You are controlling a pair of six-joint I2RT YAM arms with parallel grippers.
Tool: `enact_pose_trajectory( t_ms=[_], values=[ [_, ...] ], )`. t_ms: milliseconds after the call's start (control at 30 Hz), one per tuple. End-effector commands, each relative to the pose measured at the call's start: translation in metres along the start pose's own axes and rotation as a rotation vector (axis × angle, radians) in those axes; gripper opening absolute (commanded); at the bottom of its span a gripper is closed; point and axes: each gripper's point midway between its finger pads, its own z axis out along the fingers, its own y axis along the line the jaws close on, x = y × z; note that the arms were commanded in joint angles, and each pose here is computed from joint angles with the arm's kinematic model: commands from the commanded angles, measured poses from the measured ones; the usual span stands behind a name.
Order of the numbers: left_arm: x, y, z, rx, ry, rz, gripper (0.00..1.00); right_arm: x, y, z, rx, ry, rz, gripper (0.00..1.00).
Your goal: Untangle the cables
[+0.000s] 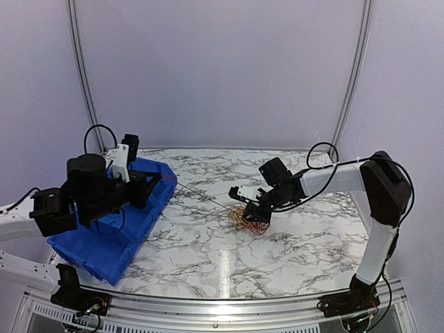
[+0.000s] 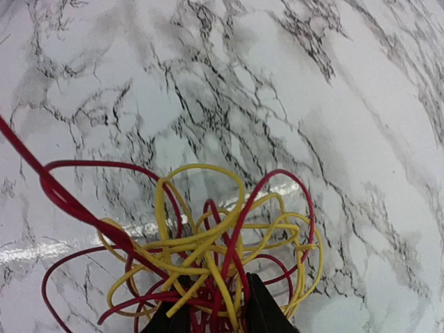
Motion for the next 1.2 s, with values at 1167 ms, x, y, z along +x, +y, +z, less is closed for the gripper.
enact_pose_trajectory(
  t_ms=[1167],
  values=[
    [0.002,0.011,-0.012,-0.046,0.063,0.024,0.02,-0.013,0.032,-0.064,0.129,0.069,-0.258,0.61]
  ],
)
